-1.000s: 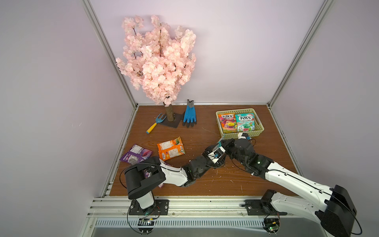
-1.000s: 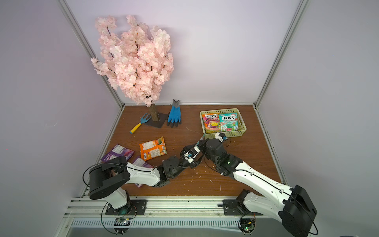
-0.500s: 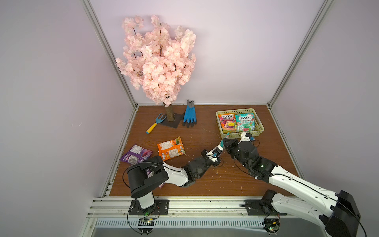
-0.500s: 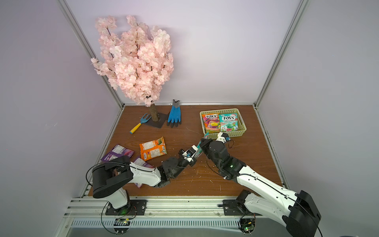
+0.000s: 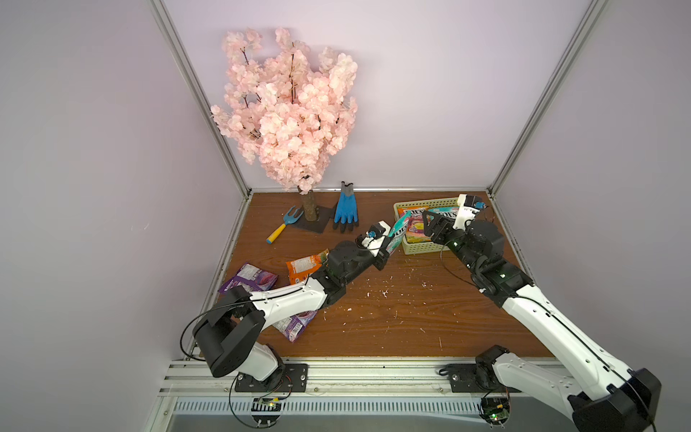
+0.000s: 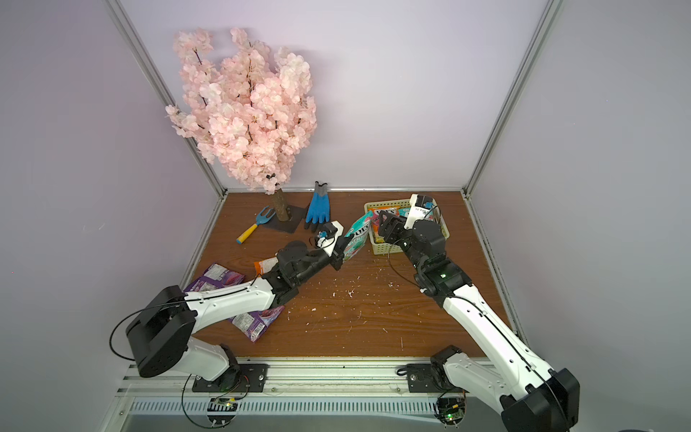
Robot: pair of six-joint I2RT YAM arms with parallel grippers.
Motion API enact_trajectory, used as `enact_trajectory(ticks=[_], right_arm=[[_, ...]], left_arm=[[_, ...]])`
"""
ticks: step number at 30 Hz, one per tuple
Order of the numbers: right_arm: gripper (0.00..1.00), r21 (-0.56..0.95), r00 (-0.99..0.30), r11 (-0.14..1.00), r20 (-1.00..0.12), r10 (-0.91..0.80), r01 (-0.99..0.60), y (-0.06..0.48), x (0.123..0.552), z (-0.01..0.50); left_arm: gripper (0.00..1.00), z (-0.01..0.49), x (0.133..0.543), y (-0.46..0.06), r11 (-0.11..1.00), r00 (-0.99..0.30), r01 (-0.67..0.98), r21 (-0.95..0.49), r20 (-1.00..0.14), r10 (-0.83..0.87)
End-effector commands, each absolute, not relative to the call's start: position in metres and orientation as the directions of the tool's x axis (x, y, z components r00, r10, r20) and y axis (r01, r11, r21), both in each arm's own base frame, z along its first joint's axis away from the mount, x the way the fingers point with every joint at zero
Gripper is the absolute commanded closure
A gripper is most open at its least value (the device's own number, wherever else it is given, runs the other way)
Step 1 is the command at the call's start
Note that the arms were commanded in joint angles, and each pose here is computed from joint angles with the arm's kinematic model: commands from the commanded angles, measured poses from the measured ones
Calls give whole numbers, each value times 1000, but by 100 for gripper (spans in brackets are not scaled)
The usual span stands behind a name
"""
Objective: Put the candies in the basket
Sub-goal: Pick up the candy at the center of the board, then place the candy in the basket.
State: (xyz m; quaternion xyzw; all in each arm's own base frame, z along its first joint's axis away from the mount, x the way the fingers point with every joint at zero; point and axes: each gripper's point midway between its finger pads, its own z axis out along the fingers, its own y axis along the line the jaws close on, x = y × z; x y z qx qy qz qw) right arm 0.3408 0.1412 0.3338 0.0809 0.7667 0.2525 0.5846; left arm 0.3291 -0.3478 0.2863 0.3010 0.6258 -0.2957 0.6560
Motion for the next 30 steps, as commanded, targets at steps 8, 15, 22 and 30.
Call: enact_trajectory(ticks=[8, 15, 22, 30], right_arm=[[1, 296, -200, 955, -936, 290, -1, 83, 316, 331], [1, 278, -199, 961, -941, 274, 8, 79, 314, 322], [1, 304, -247, 952, -926, 284, -43, 94, 319, 310], [1, 301, -252, 953, -925, 283, -33, 93, 320, 305]], left_arm=[[100, 306, 423, -368, 417, -419, 742, -525, -848, -323], [100, 278, 466, -398, 328, -542, 695, -640, -766, -346], [100, 267, 479, -421, 184, -663, 622, -761, -637, -393], [100, 287, 449, -448, 74, -692, 638, -766, -613, -380]])
